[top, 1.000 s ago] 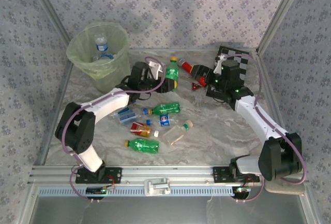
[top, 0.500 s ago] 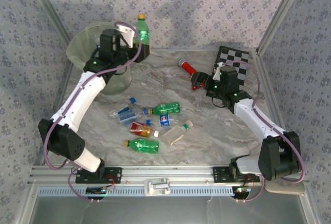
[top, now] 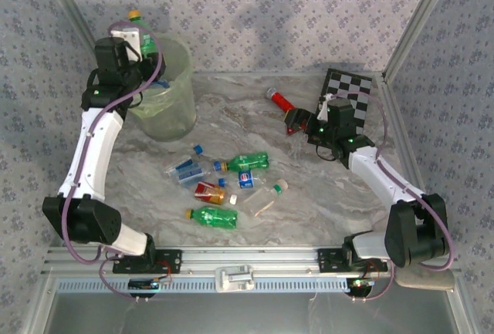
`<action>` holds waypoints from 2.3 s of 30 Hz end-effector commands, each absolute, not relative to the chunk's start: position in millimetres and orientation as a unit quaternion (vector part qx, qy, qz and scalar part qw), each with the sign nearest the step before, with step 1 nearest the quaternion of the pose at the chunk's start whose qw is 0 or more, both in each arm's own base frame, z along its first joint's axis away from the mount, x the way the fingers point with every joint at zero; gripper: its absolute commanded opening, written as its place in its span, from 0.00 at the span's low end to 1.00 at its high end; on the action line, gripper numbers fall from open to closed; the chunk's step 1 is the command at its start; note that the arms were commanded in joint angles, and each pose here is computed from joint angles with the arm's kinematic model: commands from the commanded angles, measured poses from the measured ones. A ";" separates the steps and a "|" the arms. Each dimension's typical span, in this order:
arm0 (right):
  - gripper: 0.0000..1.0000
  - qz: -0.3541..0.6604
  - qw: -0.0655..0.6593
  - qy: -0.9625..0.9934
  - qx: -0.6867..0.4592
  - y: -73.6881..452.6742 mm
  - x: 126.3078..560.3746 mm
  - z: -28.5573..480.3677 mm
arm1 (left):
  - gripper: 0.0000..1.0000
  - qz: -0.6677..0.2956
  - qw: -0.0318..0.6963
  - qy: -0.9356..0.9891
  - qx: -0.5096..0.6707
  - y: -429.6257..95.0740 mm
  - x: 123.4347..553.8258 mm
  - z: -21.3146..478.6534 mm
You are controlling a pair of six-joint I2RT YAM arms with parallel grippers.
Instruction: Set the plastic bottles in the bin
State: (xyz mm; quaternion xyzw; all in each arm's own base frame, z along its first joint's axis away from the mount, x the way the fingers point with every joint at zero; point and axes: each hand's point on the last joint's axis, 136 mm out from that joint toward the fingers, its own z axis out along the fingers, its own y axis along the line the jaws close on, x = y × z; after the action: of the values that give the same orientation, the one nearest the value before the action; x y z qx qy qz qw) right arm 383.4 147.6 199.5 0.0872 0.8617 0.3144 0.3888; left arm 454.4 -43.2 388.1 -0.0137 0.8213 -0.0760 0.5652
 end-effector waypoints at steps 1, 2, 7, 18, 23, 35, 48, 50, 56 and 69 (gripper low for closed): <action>1.00 0.308 0.387 0.865 0.086 145.3 384.1 200.8 | 0.48 -0.054 0.561 0.826 -0.025 -29.1 454.2 386.2; 1.00 0.308 0.385 0.866 0.086 145.3 383.6 200.1 | 0.48 -0.053 0.555 0.830 -0.028 -27.2 456.4 381.8; 1.00 0.301 0.384 0.869 0.086 143.1 381.6 199.6 | 0.49 -0.040 0.525 0.849 -0.036 -21.3 466.4 360.2; 1.00 0.297 0.380 0.871 0.090 141.8 383.0 198.1 | 0.61 -0.035 0.479 0.876 -0.043 -19.9 480.5 323.9; 1.00 0.297 0.378 0.872 0.092 142.0 384.1 196.9 | 0.80 -0.036 0.485 0.872 -0.049 -18.9 479.1 329.2; 1.00 0.300 0.370 0.875 0.091 144.5 386.6 190.1 | 0.92 -0.097 0.550 0.828 -0.044 -38.3 449.1 391.2; 1.00 0.314 0.353 0.877 0.090 151.4 388.2 179.0 | 0.95 -0.199 0.546 0.814 0.009 -102.5 370.2 384.3; 1.00 0.316 0.345 0.879 0.092 154.5 386.6 174.2 | 0.95 -0.214 0.534 0.818 0.024 -117.3 358.6 367.6; 1.00 0.304 0.296 0.898 0.116 161.1 365.7 145.9 | 0.95 -0.257 0.484 0.833 0.069 -171.3 330.6 305.9; 0.98 0.228 0.173 0.944 0.162 160.7 261.8 94.3 | 1.00 -0.294 0.435 0.850 0.040 -226.5 335.2 212.7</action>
State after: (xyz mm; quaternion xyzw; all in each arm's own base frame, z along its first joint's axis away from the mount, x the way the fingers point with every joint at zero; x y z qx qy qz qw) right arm 288.3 168.0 106.4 0.1311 0.9339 0.2575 0.2106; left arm 318.8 -220.2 197.3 0.0638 0.8728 -0.2742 0.3987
